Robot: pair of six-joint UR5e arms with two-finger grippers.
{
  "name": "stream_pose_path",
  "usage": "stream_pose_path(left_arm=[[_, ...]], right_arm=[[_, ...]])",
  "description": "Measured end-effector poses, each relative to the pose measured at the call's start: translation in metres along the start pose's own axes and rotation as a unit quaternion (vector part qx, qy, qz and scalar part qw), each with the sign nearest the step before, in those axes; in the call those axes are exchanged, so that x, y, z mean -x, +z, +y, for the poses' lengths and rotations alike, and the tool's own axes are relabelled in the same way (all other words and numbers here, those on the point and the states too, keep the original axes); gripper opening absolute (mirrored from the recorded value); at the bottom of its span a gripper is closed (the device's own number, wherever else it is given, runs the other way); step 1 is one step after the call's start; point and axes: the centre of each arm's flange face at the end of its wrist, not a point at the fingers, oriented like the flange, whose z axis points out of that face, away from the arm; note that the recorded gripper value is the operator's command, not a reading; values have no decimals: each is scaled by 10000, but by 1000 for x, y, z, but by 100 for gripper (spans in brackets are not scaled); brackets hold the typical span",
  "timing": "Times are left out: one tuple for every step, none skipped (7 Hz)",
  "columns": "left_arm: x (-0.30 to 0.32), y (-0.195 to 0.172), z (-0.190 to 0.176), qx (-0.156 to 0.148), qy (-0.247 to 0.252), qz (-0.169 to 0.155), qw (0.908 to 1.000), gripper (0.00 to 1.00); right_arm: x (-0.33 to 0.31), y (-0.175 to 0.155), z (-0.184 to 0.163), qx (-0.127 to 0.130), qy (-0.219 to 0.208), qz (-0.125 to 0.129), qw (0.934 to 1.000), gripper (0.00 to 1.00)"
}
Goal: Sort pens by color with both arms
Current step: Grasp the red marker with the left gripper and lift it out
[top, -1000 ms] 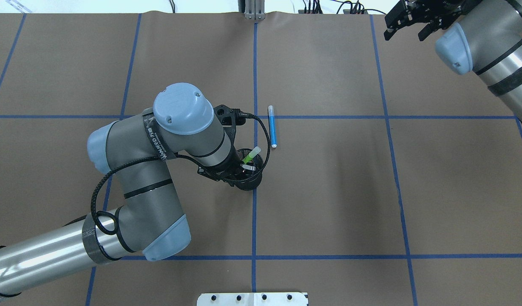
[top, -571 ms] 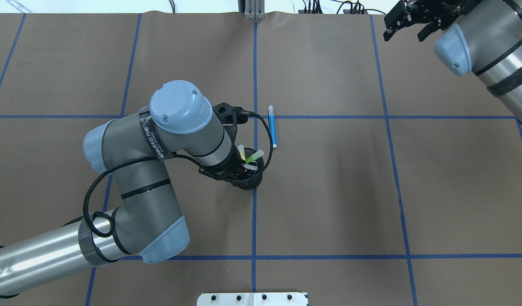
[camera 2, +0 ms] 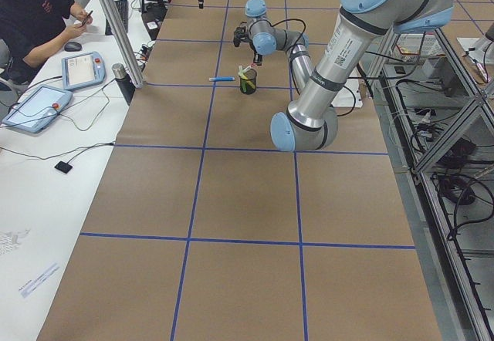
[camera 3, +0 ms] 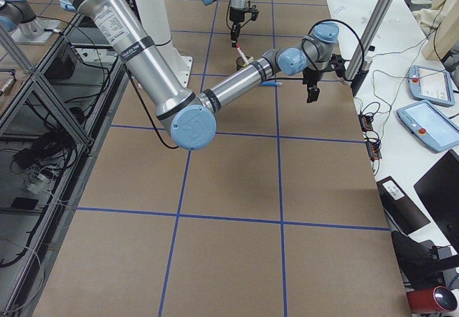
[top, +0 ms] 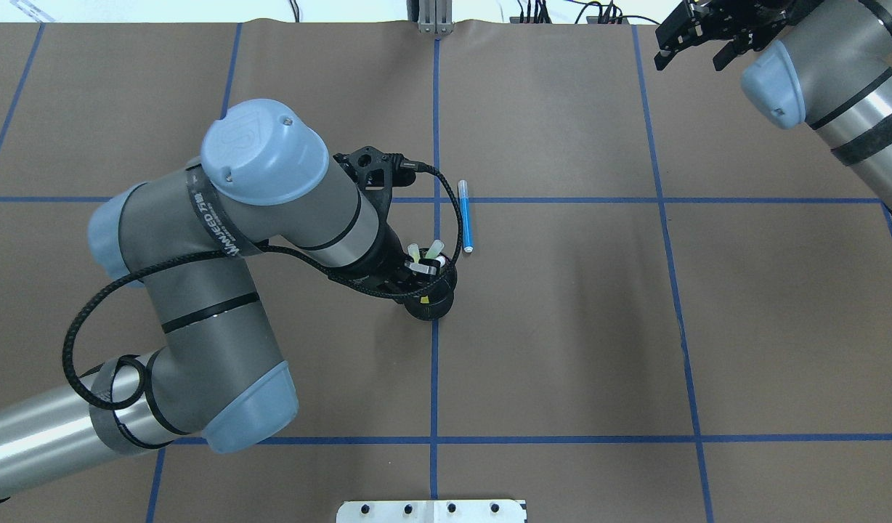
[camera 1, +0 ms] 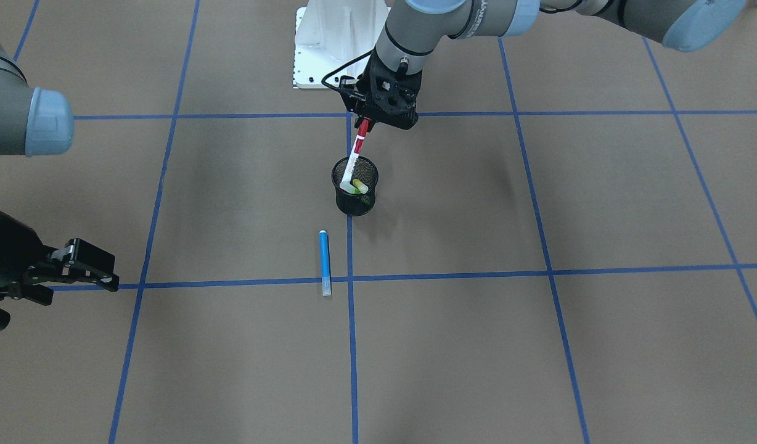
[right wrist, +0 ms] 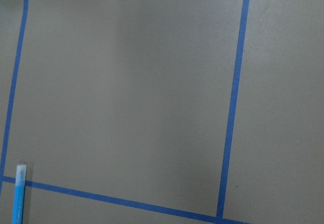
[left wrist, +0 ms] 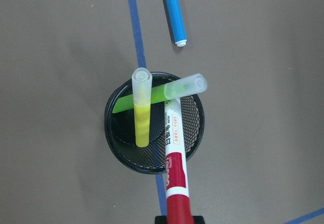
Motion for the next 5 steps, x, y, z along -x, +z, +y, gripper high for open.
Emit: stream_pose_path(left_arm=[[3,-16,-7,-35,-45,52,10000,0],[7,-28,-15,-94,-96,79,9999,0],[12,-40,-25,-189,-154,90,9997,0],[14,-51,-32,-293,-221,107,9993,0],[13,-57,-39,-371,-315,128,9987,0]], right_arm=[[0,0,0,-1,-3,6,10000,99],[0,1,0,-1,-4,10,10000,99],[0,1,0,2,-3,12,10000,99],[0,2,1,5,-5,12,10000,99],[1,2,1,6,-6,11,10000,99]])
